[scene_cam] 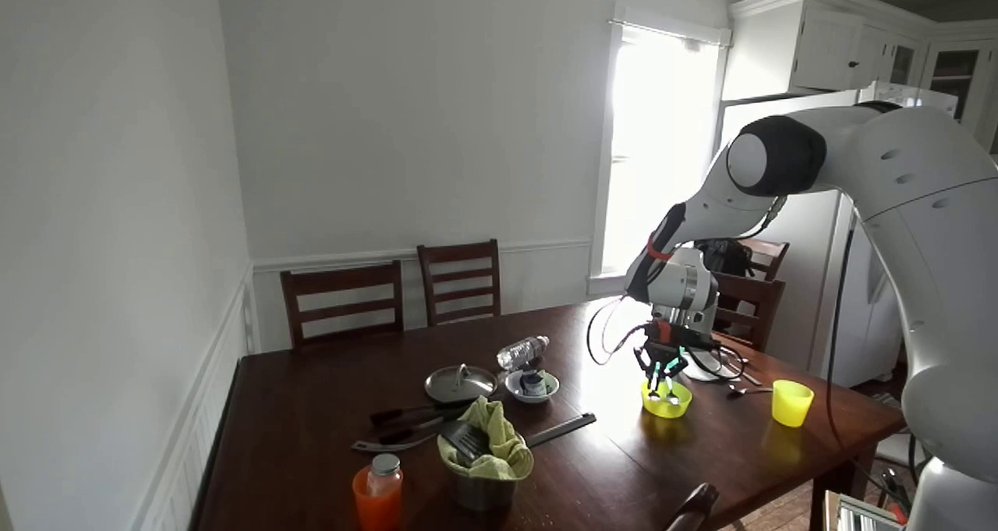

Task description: Stack the spoon and fork on the bowl

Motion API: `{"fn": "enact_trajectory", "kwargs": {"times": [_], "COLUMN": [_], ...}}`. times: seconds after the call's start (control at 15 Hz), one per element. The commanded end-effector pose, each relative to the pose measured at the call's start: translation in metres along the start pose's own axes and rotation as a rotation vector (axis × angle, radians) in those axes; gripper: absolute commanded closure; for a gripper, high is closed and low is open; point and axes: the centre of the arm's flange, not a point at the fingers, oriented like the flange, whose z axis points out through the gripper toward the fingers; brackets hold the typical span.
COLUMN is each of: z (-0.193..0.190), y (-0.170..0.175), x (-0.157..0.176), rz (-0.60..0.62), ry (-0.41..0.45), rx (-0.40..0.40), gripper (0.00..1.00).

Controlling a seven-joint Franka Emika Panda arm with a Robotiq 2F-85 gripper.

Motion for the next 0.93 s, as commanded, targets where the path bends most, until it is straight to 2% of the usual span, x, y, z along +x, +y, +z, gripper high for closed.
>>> {"fn": "enact_trajectory", "kwargs": {"times": [0.0, 0.6, 0.87], "z": [-0.003, -0.045, -0.057], "y": [0.002, 0.007, 0.015], "x": [0.008, 0.007, 0.007], "rz": [0.002, 0.000, 0.046], "ry": [-0.007, 0.026, 0.121], "rx": [0.043, 0.063, 0.047], "gripper": [0.98, 0.97, 0.97]}}
